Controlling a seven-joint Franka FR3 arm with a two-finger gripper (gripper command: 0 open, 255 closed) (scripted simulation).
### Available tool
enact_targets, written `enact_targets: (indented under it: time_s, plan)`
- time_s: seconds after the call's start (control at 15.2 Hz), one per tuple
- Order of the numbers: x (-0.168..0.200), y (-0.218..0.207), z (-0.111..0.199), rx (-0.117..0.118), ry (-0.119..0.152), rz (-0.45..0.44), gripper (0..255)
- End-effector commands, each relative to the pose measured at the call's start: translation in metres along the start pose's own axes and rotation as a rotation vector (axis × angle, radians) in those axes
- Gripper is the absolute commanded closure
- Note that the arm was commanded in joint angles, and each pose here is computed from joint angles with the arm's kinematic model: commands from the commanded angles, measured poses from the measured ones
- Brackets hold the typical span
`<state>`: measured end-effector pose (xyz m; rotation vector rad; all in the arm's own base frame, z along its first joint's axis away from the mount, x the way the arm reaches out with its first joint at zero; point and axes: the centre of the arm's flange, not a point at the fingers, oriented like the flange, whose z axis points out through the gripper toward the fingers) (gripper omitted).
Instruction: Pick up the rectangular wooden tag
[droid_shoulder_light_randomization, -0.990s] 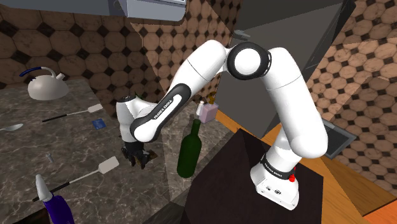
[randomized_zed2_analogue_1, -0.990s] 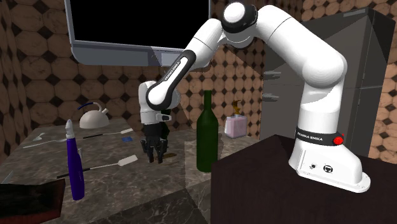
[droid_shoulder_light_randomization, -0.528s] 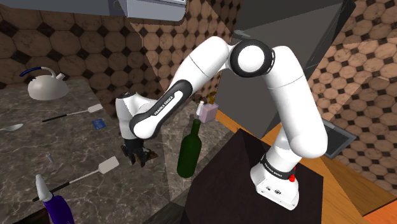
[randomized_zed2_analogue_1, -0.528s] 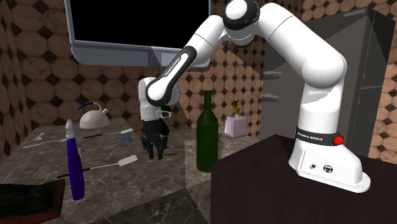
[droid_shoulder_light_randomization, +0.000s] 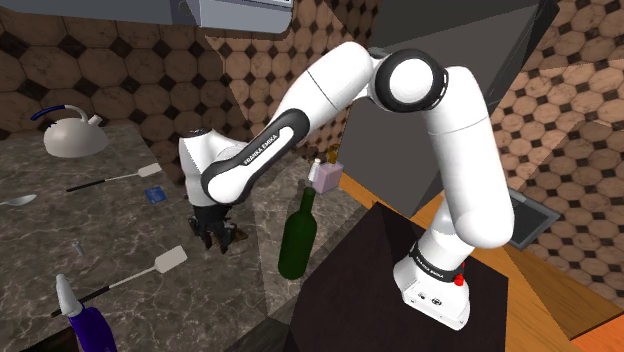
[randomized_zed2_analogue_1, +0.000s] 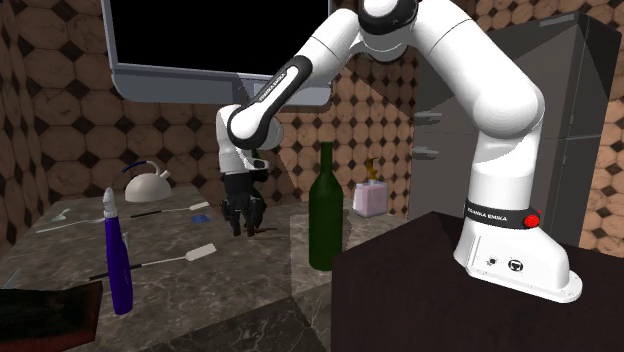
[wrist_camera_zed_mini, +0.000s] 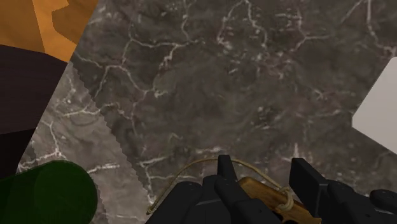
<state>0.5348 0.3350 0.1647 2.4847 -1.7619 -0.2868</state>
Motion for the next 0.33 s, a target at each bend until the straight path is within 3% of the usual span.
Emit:
enact_targets:
  time_s: [0.0, 0.26]
  plan:
    - [-0.001, 0.003, -0.009, 0.0, 0.0, 0.0, 255]
    - [-0.002, 0.005, -0.021, 0.0, 0.0, 0.0, 255]
